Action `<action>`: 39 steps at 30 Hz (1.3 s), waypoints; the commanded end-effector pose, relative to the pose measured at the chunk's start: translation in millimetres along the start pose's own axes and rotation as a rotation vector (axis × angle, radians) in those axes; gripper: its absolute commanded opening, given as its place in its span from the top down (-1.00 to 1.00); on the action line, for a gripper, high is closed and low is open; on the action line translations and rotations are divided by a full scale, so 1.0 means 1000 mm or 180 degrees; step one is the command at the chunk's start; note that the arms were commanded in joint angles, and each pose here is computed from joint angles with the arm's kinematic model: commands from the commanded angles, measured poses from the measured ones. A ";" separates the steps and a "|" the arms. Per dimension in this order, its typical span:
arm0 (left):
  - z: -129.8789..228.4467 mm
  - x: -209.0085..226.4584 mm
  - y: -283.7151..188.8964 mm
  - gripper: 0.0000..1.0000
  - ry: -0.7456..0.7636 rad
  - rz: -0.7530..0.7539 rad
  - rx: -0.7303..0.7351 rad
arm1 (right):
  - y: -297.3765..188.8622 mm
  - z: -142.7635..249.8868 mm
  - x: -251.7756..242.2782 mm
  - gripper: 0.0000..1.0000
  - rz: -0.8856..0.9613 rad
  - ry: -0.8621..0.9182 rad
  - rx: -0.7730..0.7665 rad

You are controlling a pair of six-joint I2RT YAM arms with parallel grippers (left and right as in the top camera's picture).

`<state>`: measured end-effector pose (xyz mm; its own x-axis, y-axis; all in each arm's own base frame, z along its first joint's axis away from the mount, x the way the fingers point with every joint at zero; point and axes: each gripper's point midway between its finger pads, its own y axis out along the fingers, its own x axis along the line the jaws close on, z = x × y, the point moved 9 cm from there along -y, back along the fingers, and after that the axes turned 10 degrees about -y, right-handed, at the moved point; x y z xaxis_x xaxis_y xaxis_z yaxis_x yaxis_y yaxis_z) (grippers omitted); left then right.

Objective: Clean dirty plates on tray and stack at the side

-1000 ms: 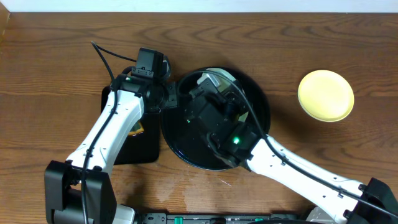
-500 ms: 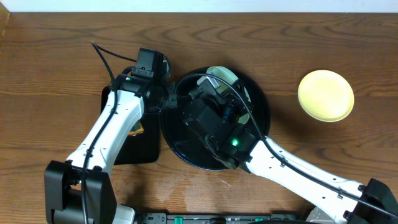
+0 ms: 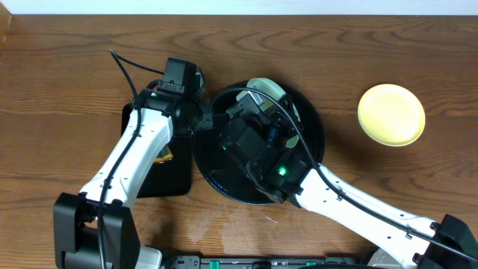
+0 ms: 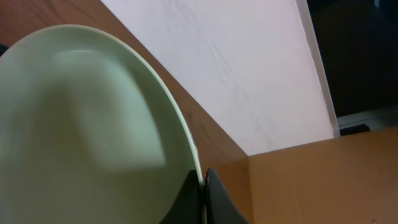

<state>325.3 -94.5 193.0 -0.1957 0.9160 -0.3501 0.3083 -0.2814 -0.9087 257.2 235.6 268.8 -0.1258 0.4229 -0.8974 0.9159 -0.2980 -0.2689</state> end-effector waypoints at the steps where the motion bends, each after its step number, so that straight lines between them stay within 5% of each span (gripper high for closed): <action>1: 0.003 0.004 0.005 0.03 0.0028 -0.0062 0.0046 | 0.001 0.001 -0.013 0.98 0.0008 0.0286 -0.0011; 10: 0.003 0.004 0.005 0.03 0.0028 -0.0062 0.0047 | 0.050 0.029 -0.013 0.99 -0.0860 0.1230 0.0281; 21: 0.003 0.004 0.005 0.02 0.0028 -0.0062 0.0047 | 0.127 0.131 -0.068 0.98 -0.2492 0.3289 0.0897; 32: 0.003 0.004 0.005 0.02 0.0028 -0.0062 0.0047 | 0.190 0.311 -0.096 0.98 -0.1741 0.5023 0.2284; 39: 0.003 0.004 0.005 0.02 0.0028 -0.0062 0.0047 | 0.212 0.342 -0.068 0.97 -0.1798 0.5044 0.2621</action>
<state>325.2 -94.2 192.8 -0.1969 0.9169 -0.3471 0.3086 -0.2781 -0.9096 324.1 -149.2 161.9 0.5697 0.7632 0.3050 0.4482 0.0227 -0.8937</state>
